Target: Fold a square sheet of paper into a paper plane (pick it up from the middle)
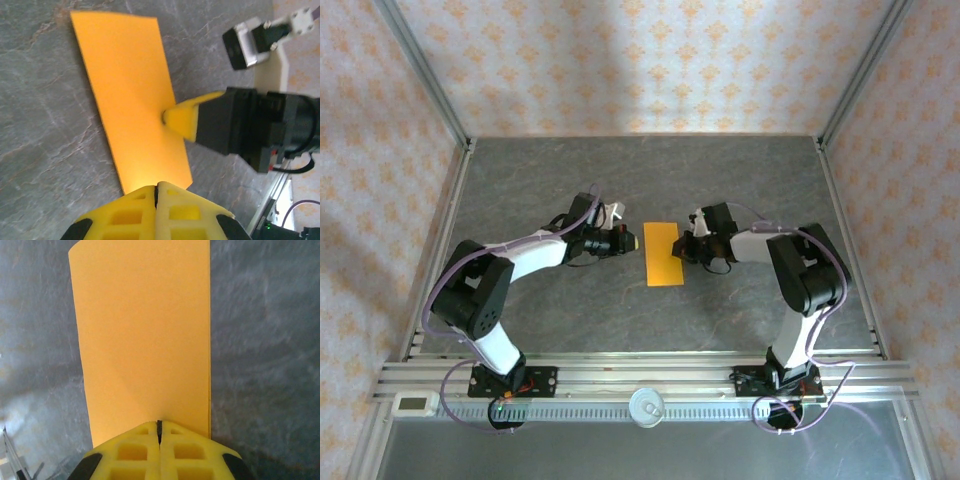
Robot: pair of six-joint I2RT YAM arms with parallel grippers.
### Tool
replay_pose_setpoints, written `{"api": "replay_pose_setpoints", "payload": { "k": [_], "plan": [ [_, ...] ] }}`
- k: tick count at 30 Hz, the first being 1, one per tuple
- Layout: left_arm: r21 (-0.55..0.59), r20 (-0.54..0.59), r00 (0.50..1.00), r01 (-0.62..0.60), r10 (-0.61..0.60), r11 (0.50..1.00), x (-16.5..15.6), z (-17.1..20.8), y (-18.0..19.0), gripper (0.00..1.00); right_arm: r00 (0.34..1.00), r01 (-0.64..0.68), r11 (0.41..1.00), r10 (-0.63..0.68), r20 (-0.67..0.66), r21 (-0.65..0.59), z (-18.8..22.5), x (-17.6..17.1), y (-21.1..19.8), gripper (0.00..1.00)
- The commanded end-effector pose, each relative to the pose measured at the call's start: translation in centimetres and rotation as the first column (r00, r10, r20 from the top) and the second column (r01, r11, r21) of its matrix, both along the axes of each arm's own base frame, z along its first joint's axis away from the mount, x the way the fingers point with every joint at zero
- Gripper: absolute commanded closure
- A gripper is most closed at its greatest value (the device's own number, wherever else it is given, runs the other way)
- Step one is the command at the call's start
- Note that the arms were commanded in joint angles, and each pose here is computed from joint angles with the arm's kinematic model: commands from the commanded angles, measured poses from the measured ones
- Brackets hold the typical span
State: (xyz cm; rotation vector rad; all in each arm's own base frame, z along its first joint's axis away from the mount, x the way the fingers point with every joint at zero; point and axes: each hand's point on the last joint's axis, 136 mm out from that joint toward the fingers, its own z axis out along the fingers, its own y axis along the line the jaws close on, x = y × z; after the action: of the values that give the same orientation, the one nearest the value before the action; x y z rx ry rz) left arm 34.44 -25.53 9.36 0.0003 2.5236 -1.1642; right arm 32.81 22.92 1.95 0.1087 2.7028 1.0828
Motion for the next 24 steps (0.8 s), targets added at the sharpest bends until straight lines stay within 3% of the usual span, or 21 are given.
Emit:
{"api": "replay_pose_setpoints", "payload": {
  "k": [1, 6, 11, 24],
  "plan": [
    [-0.040, 0.007, 0.998, -0.057, 0.058, 0.998, 1.0, 0.4, -0.2, 1.00, 0.985, 0.024, 0.999, -0.032, -0.171, -0.048, -2.2, -4.6, -0.8, 0.97],
    [-0.069, -0.008, 0.997, -0.075, 0.075, 0.995, 1.6, 0.2, -0.7, 0.99, 0.995, 0.084, 0.995, -0.081, -0.060, 0.045, 2.4, -3.9, 0.3, 0.87],
    [-0.081, -0.006, 0.999, -0.048, 0.048, 0.996, 2.2, 0.4, -2.4, 0.97, 0.988, 0.152, 0.988, -0.151, -0.024, 0.030, 3.9, -4.3, -1.1, 0.67],
    [0.031, -0.062, 0.998, -0.027, 0.029, 0.999, 4.5, -3.5, -3.8, 0.97, 0.974, 0.203, 0.976, -0.194, -0.114, 0.074, 3.8, -7.1, -1.8, 0.59]
  ]
}}
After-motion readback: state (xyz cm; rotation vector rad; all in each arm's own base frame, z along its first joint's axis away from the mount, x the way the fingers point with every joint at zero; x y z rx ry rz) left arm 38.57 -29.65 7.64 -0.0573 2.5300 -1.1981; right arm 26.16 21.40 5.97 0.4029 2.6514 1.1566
